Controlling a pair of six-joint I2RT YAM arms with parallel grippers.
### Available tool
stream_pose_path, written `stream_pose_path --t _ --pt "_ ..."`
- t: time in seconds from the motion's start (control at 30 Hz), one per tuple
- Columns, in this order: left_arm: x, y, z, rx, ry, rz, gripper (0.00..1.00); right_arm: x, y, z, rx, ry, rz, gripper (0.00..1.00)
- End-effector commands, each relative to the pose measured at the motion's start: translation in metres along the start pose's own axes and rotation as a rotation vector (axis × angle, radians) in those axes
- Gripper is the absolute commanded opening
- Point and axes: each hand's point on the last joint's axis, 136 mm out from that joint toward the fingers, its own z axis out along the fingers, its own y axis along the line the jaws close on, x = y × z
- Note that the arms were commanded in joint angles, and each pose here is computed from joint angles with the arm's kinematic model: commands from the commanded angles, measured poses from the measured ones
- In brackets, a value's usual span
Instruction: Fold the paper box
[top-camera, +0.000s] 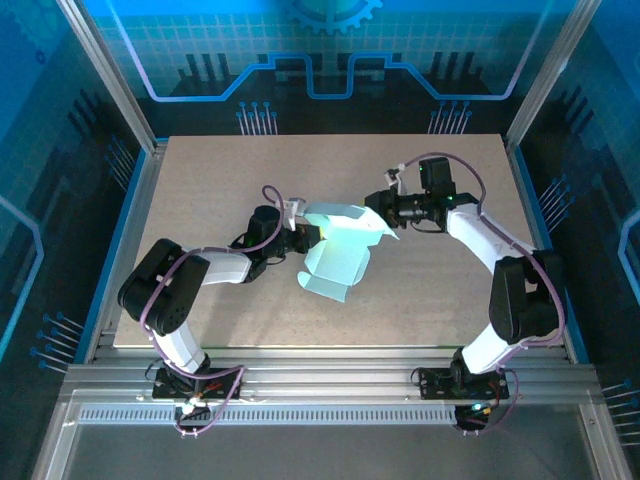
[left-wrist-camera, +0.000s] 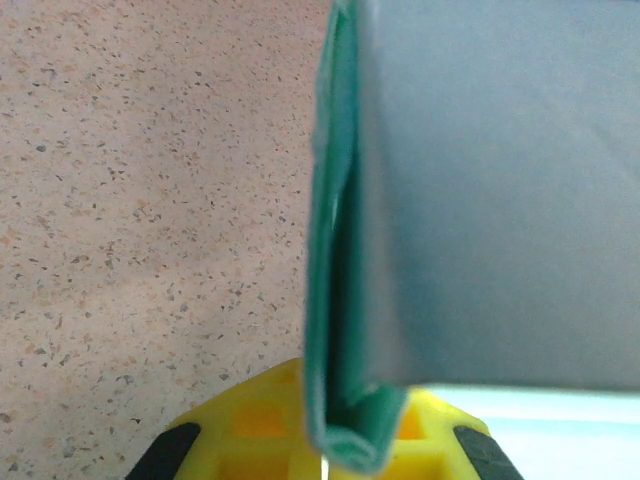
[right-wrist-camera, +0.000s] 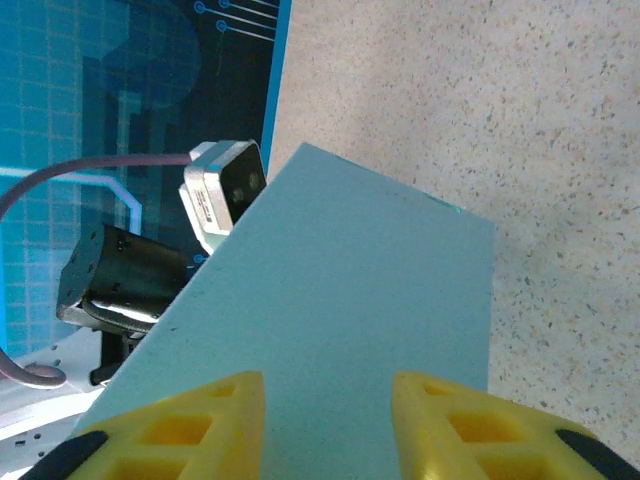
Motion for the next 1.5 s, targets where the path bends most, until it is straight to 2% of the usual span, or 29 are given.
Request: stream_pose_path --t 0.0,0.13,0.23,0.5,0.63,0.73,0.83,1.0,1.2,1.27,1.37,1.47 --pt "-0.02 -0.001 0.002 -0.008 -0.064 -0.038 0.0 0.013 0.014 0.009 -0.044 0.041 -0.031 0.38" --pt "-0.024 0.01 0.009 -0.047 -0.077 -0.107 0.0 0.018 0.022 0.009 -0.042 0.059 -0.073 0.38" --pt "-0.027 0.008 0.01 -0.036 -0.087 -0.117 0.0 0.009 0.018 -0.002 -0.006 0.007 -0.082 0.39" --pt "-0.032 0.015 -0.005 -0.098 -0.138 -0.11 0.0 -0.032 -0.008 -0.069 0.196 -0.303 -0.077 0.66" --pt "-0.036 0.014 -0.01 -0.107 -0.159 -0.062 0.0 -0.037 -0.012 -0.098 0.294 -0.451 -0.131 0.72" --pt "-0.034 0.015 -0.012 -0.141 -0.122 0.005 0.0 -0.035 -0.008 -0.115 0.33 -0.514 -0.198 0.74" --pt "-0.029 0.021 -0.019 -0.215 -0.021 0.092 0.0 -0.03 -0.006 -0.126 0.39 -0.529 -0.244 0.74" --pt "-0.017 0.024 -0.04 -0.329 0.257 0.305 0.0 -0.024 -0.005 -0.135 0.44 -0.514 -0.299 0.75" --pt "-0.01 0.025 -0.07 -0.376 0.553 0.537 0.0 -0.021 -0.01 -0.132 0.449 -0.5 -0.307 0.75" --pt "-0.017 0.031 -0.08 -0.428 0.621 0.609 0.0 -0.021 -0.011 -0.133 0.455 -0.5 -0.31 0.75" --pt "-0.025 0.031 -0.089 -0.435 0.706 0.716 0.0 -0.019 -0.013 -0.129 0.445 -0.496 -0.31 0.75" --pt "-0.031 0.03 -0.093 -0.436 0.784 0.759 0.0 -0.015 -0.01 -0.115 0.415 -0.461 -0.355 0.75"
